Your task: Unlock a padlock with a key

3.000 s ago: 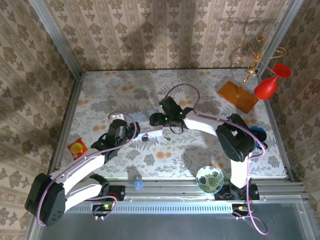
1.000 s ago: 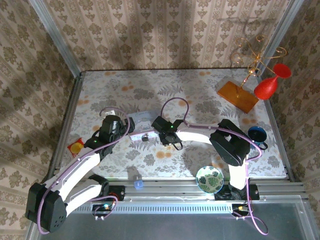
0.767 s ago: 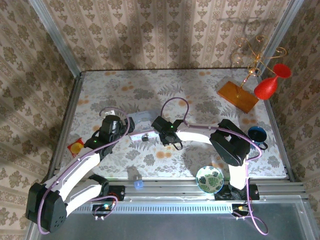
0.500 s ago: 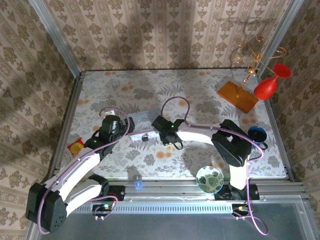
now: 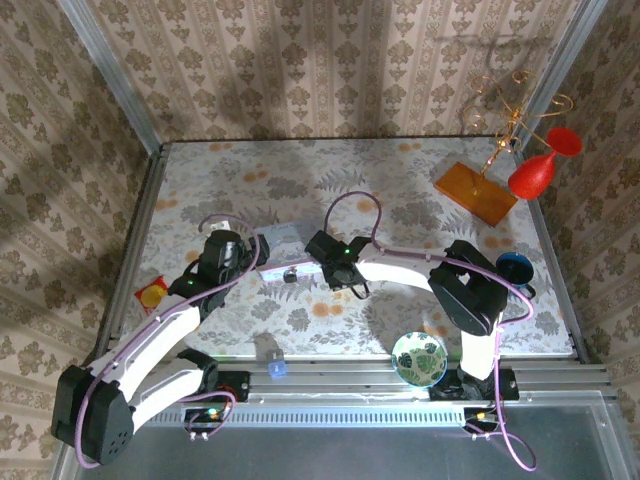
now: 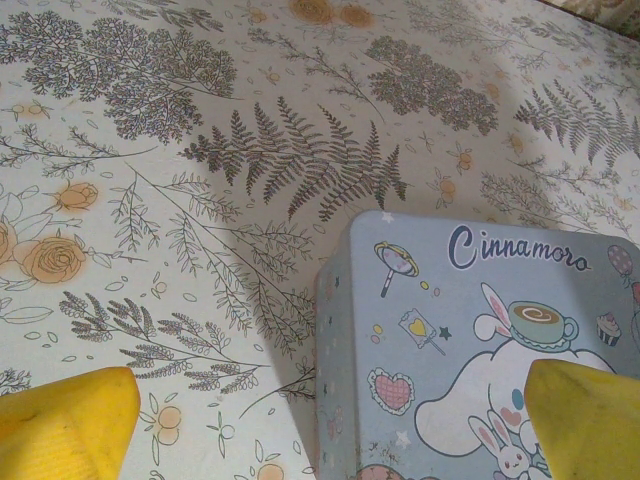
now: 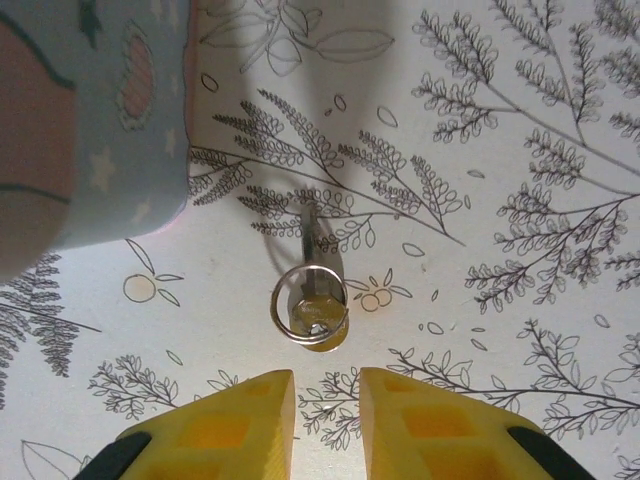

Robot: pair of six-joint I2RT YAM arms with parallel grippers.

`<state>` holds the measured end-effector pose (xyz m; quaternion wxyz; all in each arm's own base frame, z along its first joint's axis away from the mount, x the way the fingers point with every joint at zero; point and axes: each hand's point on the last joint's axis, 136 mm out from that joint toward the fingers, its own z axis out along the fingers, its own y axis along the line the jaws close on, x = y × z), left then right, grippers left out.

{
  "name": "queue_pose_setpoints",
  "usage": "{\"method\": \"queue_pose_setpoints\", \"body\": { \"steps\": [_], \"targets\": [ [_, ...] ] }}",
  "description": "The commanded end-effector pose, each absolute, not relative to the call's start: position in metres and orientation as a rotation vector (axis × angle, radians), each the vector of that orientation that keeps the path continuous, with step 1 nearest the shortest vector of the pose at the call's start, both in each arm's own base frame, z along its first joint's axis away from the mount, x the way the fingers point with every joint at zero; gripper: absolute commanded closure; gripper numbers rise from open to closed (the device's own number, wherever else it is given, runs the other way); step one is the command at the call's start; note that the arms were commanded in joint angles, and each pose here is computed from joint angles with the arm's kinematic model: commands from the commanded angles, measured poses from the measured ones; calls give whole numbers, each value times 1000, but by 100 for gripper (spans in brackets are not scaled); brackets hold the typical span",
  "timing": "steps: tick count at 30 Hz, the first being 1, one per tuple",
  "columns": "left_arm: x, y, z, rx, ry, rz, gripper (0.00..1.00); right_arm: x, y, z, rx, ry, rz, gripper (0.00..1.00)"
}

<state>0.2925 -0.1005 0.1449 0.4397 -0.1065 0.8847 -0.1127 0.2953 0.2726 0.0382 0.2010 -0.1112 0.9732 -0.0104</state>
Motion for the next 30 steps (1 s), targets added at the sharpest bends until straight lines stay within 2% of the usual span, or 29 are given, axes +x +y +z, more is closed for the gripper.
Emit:
{"method": "queue_pose_setpoints", "body": {
  "steps": [1,10,22,30],
  "targets": [
    [295,-101,146,-277,2190,-292,0,302,274,45,-341,2692,-99,74],
    [296,-101,144,-282,2197,-291,0,305,283,41,-394,2687,-130,69],
    [295,-99,139,-296,2204,-292,0,311,282,24,-461,2672,-254,69],
    [296,-99,138,-298,2207,-292,0,311,274,31,-427,2650,-286,81]
  ]
}}
